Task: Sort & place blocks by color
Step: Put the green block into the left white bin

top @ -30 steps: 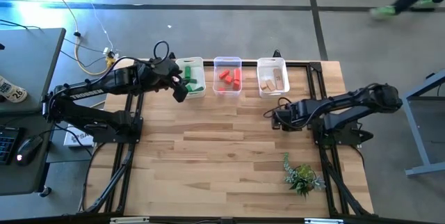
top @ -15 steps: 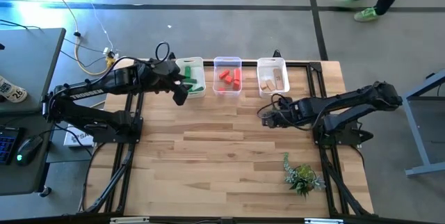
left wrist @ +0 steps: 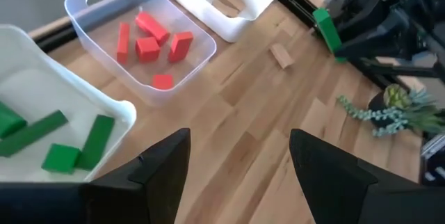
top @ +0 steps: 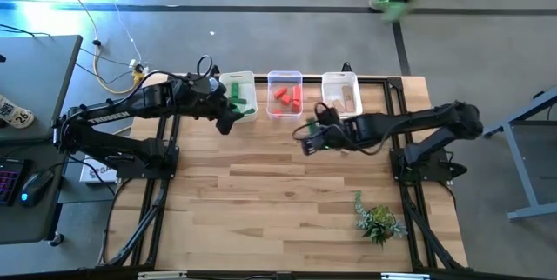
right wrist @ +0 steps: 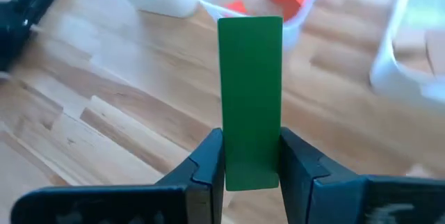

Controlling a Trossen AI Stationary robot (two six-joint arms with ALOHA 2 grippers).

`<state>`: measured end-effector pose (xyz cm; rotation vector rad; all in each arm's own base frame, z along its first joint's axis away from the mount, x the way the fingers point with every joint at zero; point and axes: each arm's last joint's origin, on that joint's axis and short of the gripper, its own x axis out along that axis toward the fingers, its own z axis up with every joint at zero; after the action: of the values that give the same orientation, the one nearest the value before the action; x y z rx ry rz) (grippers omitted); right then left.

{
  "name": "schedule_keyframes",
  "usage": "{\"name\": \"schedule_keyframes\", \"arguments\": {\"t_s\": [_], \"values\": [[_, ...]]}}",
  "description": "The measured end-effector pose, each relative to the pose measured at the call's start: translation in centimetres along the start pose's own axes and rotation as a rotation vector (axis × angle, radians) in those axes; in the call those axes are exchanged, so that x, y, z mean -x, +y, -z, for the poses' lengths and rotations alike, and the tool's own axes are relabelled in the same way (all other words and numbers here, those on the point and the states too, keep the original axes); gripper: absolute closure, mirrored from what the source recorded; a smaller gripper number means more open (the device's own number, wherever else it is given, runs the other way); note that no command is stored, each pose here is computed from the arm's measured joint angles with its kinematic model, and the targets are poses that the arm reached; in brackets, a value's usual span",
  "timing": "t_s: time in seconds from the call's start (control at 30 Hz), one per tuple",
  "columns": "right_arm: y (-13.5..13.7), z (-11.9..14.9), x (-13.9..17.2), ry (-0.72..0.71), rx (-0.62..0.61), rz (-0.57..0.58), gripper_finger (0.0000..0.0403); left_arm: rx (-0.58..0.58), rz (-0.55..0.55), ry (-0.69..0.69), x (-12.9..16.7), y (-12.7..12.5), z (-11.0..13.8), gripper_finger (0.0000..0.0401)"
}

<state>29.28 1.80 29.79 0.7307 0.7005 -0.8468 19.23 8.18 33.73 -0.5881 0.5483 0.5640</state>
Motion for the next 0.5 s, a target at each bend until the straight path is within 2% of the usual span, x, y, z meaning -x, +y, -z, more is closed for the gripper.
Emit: {"name": "schedule_keyframes", "arguments": {"t_s": [0.27, 0.5], "values": [[3.6, -3.1, -1.8, -0.032, 0.348, 0.002, 0.0328, 0.179, -0.001, -0.001, 0.0, 0.0, 0.0, 0.0166], [6.8, -4.9, -4.2, -0.075, 0.653, -0.011, 0.0328, 0.285, -0.023, 0.024, -1.0, 0.0, 0.0, 0.0166]]}}
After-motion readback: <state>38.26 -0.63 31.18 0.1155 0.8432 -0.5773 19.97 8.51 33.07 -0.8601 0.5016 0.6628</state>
